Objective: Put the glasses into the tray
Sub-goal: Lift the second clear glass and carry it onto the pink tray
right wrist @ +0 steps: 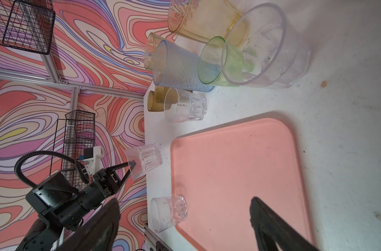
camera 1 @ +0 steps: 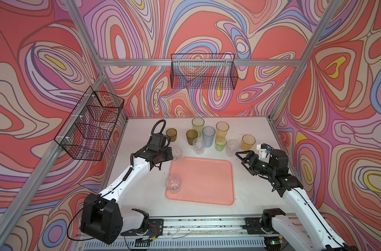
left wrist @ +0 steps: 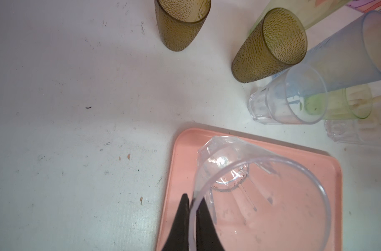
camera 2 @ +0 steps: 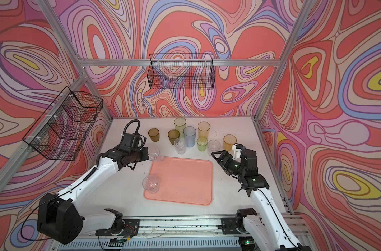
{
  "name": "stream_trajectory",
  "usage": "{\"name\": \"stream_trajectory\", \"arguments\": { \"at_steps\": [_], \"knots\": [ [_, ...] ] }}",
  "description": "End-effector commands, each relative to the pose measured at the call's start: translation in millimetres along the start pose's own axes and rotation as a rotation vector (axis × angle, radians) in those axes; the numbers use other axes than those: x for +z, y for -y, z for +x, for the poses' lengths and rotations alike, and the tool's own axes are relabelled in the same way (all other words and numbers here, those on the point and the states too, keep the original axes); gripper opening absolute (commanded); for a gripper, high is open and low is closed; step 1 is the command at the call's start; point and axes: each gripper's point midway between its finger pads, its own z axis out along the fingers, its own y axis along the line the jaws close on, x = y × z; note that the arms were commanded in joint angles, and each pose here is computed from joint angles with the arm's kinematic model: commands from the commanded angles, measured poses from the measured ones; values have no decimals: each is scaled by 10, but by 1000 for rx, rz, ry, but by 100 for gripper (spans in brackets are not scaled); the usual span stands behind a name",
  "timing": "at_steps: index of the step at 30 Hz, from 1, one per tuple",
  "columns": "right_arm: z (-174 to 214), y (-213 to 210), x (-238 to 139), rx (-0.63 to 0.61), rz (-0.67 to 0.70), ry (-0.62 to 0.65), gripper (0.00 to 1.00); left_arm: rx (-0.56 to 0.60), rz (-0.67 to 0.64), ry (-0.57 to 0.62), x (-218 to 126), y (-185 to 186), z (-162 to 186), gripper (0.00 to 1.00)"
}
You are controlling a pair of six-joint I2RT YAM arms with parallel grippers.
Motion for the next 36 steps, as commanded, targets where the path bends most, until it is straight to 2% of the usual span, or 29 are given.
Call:
{"name": "stream_trajectory", "arguments": {
  "at_steps": [1,8,36],
  "knots": [
    [-13,47,16,-8,12,14,97,34,-61,-24,-26,-103,162,0],
    [4,84,23,-2,19,12,97,60,-81,-73,18,-125,380,0],
    [45,197,44,19,43,9,96,123,-113,-136,137,-105,630,0]
  ]
}}
